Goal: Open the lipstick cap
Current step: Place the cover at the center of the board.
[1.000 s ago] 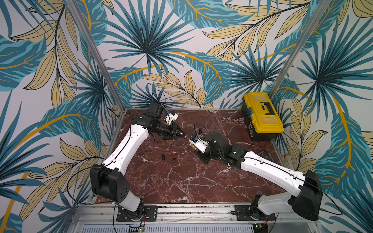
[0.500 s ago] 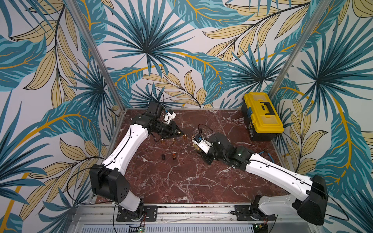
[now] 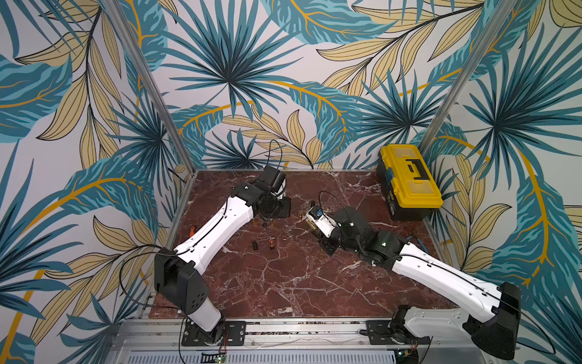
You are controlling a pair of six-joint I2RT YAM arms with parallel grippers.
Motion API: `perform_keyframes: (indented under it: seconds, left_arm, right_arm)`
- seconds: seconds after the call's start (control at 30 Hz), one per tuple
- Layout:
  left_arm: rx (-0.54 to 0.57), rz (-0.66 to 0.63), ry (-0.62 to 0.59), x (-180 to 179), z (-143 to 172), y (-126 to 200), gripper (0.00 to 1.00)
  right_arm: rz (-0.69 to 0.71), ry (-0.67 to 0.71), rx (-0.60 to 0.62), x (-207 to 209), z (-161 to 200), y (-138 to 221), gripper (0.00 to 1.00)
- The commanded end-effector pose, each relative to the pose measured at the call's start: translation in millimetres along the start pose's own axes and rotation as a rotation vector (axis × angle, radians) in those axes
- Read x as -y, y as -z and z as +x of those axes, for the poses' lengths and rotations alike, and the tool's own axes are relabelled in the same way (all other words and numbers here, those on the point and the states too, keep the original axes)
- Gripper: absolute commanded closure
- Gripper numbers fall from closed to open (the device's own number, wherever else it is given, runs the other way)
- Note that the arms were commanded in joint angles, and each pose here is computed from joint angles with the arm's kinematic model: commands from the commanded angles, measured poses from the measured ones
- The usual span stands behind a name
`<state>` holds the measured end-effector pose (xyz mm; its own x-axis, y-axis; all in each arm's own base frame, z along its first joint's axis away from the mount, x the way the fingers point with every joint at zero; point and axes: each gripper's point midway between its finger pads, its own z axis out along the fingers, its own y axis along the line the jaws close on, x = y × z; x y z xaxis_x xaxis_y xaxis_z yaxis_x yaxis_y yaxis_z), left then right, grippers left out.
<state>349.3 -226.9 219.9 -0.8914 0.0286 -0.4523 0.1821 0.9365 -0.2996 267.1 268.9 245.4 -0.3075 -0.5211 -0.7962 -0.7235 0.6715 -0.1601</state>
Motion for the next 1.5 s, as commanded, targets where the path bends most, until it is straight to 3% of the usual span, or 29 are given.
perform_keyframes:
  seconds: [0.0,0.13,0.3,0.53,0.83,1.1,1.47]
  left_arm:
    - [0.031,-0.125,-0.036,-14,-6,-19,1.00]
    - [0.015,-0.171,-0.064,-16,6,-42,1.00]
    - [-0.011,-0.140,-0.067,-11,22,-70,1.00]
    - [-0.047,-0.142,-0.084,-10,32,-91,1.00]
    - [-0.205,-0.135,-0.120,-3,75,-141,1.00]
    - [-0.279,-0.124,-0.107,-5,93,-158,0.98]
    - [-0.294,-0.211,-0.108,-25,102,-169,0.98]
  right_arm:
    - [0.025,-0.013,-0.015,3,9,3,0.98]
    - [0.029,-0.022,-0.010,4,9,5,0.98]
    - [0.032,-0.019,-0.006,4,10,6,0.98]
    - [0.044,-0.023,-0.005,7,11,7,0.98]
    - [0.072,-0.029,0.011,12,10,16,0.98]
    - [0.075,-0.028,0.009,12,11,14,0.98]
    - [0.071,-0.027,-0.001,11,14,12,0.98]
